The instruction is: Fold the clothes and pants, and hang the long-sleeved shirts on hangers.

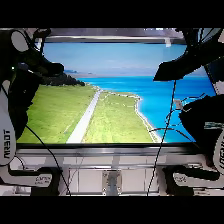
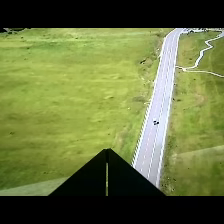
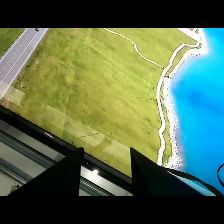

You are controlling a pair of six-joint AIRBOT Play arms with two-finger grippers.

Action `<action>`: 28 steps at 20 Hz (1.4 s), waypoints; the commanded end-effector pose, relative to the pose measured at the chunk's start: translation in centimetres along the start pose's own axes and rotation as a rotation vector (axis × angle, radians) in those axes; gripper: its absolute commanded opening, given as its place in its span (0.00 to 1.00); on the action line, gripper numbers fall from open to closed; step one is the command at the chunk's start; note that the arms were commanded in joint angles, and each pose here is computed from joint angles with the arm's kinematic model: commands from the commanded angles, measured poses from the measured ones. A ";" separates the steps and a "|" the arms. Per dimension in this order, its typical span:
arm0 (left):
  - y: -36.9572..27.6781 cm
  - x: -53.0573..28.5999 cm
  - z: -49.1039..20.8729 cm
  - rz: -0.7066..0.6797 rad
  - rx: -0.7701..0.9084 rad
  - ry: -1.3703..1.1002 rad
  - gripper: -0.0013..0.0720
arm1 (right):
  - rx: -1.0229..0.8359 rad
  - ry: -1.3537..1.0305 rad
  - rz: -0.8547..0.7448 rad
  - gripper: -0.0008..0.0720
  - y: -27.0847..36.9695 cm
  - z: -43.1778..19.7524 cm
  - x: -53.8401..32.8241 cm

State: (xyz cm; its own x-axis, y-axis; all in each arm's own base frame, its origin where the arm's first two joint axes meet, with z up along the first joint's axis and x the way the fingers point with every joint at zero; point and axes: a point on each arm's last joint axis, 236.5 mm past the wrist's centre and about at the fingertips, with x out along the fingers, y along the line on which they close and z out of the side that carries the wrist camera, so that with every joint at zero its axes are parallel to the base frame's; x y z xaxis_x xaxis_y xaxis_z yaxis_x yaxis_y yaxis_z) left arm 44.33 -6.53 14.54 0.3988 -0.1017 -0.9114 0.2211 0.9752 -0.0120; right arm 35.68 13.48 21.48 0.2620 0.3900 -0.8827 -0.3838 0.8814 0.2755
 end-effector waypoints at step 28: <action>29.4 11.8 -9.1 0.631 -0.224 0.328 0.99 | 0.006 -0.258 -0.019 0.48 -1.3 7.2 1.0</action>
State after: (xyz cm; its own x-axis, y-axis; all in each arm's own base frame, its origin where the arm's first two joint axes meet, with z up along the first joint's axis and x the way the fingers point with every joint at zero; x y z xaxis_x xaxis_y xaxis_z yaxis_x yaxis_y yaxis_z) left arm 48.64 18.10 4.12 0.2126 0.4779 -0.8523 -0.1381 0.8782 0.4579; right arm 41.97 14.54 23.57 0.4847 0.4290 -0.7623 -0.3779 0.8886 0.2598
